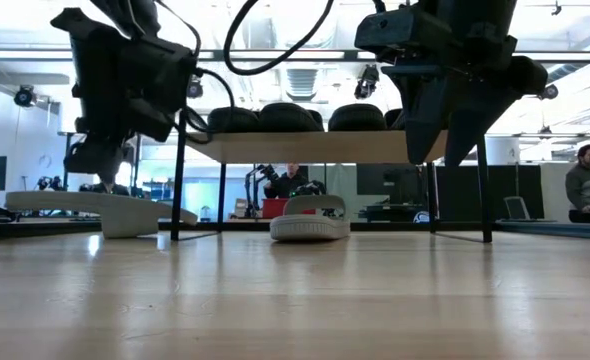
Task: Pick and place slides into the shelf
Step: Put the gray slipper under the shelf
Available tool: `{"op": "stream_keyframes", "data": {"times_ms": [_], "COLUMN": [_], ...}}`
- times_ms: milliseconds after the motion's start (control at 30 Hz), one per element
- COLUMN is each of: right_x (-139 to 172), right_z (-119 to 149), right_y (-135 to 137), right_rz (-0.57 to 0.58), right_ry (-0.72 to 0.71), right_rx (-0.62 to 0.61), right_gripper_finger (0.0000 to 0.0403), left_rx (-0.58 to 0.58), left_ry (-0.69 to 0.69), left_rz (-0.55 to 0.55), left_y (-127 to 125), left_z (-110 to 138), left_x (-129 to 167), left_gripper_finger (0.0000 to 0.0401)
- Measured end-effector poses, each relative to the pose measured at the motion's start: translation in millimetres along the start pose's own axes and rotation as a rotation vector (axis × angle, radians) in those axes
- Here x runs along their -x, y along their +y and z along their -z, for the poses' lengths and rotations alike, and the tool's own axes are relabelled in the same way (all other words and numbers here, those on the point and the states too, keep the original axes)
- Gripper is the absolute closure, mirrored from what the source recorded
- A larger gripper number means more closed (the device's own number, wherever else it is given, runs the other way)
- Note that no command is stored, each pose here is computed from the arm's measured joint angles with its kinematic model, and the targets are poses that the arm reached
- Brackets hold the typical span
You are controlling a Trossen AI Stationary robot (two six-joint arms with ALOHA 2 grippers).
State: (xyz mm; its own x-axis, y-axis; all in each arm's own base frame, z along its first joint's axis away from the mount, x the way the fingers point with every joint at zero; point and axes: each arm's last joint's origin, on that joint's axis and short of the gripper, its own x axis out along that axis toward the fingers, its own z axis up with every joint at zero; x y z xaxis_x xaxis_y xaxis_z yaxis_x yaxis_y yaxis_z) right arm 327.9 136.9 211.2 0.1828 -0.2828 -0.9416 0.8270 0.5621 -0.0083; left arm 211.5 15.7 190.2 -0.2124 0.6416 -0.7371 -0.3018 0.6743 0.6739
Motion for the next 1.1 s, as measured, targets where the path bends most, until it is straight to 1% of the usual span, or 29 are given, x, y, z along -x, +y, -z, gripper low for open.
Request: {"op": "stream_keyframes", "data": {"times_ms": [133,233,400,533,633,733,800,900,1100], "right_x": [0,0,0,0,0,0,0,0,0], "right_z": [0,0,0,0,0,0,0,0,1], "right_y": [0,0,0,0,0,0,0,0,0], "right_rz": [0.000,0.001,0.001,0.002,0.001,0.001,0.001,0.002,-0.002], "right_ry": [-0.001,-0.001,0.001,0.004,0.006,0.007,0.007,0.007,0.032], "right_rx": [0.006,0.011,0.024,0.028,0.033,0.037,0.037,0.038,0.038], "right_gripper_finger": [0.0172,0.0172,0.0172,0.0172,0.0172,0.0172,0.0172,0.0172,0.0172], "left_rx": [-0.021,-0.031,-0.021,-0.032,-0.059,-0.086,-0.095,-0.083,-0.011], "left_ry": [0.024,0.039,0.070,0.133,0.157,0.146,0.144,0.130,0.103], "left_rz": [-0.011,-0.007,0.013,0.077,0.051,-0.025,-0.046,-0.043,-0.007], "left_y": [-3,-6,-11,-17,-20,-21,-21,-21,-25], "left_z": [0,-1,-1,4,11,17,19,17,14], "left_x": [-3,-5,-7,-13,-20,-28,-30,-29,-29], "left_gripper_finger": [0.0275,0.0245,0.0212,0.0203,0.0202,0.0202,0.0202,0.0202,0.0202]}}
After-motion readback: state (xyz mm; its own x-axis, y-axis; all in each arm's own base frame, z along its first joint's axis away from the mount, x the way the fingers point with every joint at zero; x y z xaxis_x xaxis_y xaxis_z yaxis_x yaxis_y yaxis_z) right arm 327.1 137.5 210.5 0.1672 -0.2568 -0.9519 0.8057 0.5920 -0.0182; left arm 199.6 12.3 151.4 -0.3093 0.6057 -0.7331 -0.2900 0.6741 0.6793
